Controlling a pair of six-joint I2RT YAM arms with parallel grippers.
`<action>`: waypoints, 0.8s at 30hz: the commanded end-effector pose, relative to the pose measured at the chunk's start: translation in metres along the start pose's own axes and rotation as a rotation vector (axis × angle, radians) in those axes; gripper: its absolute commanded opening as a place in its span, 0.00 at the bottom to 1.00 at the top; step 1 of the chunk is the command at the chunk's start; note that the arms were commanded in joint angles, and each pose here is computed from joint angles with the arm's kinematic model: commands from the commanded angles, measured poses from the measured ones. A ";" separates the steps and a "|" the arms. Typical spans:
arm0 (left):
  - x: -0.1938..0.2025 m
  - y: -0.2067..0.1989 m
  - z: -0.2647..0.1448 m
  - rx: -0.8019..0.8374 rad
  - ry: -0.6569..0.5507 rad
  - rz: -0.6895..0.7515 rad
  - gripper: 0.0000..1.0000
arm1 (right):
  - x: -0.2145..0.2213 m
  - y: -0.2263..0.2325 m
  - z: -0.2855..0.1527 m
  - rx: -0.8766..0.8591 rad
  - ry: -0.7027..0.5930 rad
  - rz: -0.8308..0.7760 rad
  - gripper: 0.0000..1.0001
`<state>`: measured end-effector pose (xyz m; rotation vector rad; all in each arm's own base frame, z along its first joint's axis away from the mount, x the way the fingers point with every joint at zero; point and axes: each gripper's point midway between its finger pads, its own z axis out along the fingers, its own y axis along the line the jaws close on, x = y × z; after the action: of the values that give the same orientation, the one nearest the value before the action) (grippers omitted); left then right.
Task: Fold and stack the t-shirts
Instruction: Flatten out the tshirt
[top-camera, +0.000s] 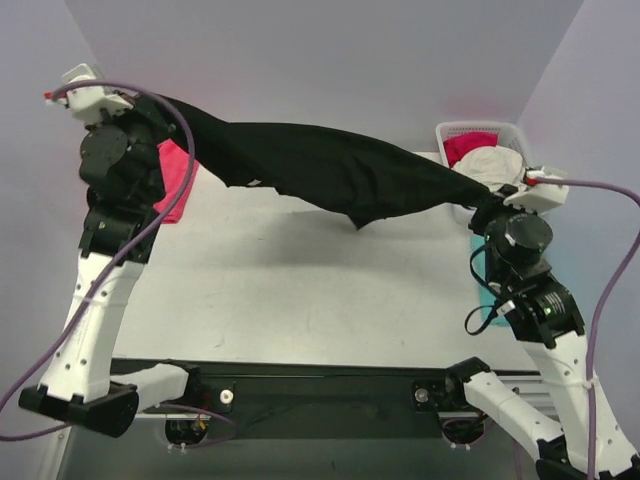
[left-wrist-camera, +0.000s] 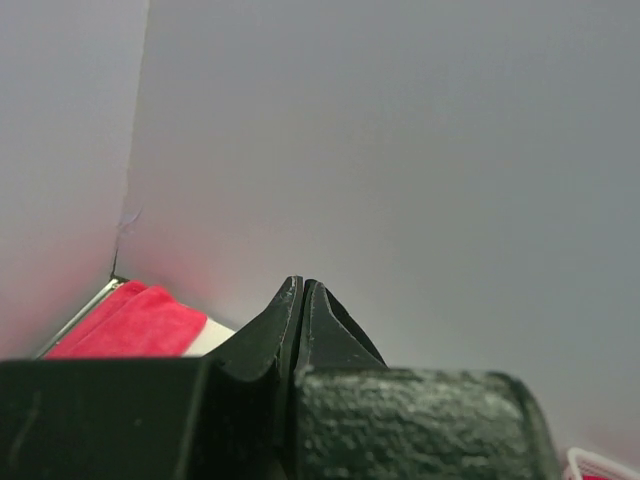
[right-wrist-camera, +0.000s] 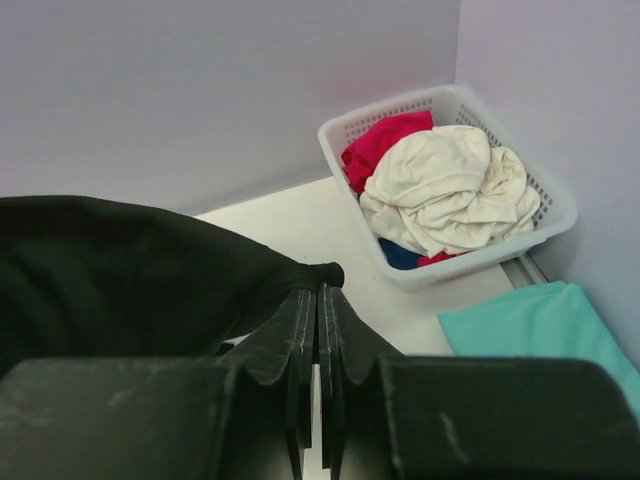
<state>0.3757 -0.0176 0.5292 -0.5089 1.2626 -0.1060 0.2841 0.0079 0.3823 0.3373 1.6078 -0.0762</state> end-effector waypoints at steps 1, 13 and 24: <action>-0.072 -0.002 -0.044 0.102 -0.135 -0.106 0.00 | 0.000 -0.004 -0.018 -0.049 -0.022 0.071 0.00; -0.107 0.008 -0.064 0.093 -0.213 -0.101 0.00 | 0.007 -0.006 -0.048 -0.154 -0.014 0.119 0.00; 0.105 -0.014 0.043 0.041 0.146 0.012 0.00 | 0.159 -0.010 0.009 0.084 0.264 0.155 0.00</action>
<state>0.4108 -0.0376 0.5073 -0.4643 1.2961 -0.1550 0.2714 0.0233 0.2824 0.4224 1.7477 0.0629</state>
